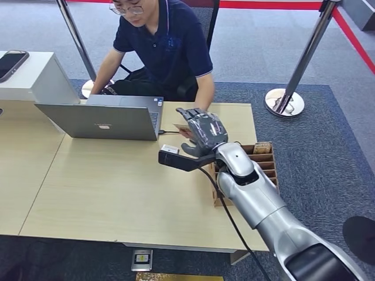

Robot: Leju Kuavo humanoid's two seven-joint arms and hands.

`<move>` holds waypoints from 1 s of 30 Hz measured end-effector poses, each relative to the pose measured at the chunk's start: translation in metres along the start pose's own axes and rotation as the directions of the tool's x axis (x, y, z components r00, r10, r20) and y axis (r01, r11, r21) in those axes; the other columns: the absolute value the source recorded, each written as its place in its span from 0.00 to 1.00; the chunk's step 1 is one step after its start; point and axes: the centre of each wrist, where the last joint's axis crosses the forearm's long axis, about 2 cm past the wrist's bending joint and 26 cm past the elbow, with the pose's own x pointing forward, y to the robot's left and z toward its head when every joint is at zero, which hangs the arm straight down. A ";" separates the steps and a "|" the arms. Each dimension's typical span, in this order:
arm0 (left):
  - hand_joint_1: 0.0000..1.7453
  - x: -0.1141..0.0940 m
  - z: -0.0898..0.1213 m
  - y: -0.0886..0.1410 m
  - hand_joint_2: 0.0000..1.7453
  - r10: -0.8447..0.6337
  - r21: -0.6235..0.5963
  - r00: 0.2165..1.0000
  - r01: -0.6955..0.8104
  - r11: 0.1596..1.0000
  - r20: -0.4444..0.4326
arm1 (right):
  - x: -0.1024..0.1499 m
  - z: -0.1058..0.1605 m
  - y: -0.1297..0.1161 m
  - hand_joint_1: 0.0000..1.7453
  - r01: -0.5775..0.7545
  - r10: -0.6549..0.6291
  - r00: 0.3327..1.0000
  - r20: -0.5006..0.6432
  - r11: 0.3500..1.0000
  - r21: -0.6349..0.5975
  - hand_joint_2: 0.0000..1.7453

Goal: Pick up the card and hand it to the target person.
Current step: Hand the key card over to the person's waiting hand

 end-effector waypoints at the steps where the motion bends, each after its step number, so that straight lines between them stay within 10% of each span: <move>1: 0.00 0.000 0.000 0.000 0.00 0.000 0.000 1.000 0.000 1.000 0.000 | 0.000 0.000 0.001 0.00 -0.001 0.001 1.000 -0.002 1.000 -0.001 0.00; 13: 0.00 -0.003 0.001 -0.001 0.00 0.016 0.006 1.000 -0.016 1.000 -0.016 | -0.017 0.034 0.008 0.00 -0.125 0.106 0.988 -0.113 0.976 -0.176 0.00; 21: 0.00 -0.008 0.003 -0.003 0.00 0.048 0.013 0.997 -0.047 0.999 -0.054 | -0.032 0.126 0.028 0.00 -0.233 0.103 0.936 -0.336 0.898 -0.374 0.00; 30: 0.00 -0.011 0.012 -0.012 0.00 0.101 0.023 0.987 -0.099 0.995 -0.121 | -0.058 0.252 0.004 0.00 -0.249 -0.223 0.821 -0.526 0.688 -0.682 0.00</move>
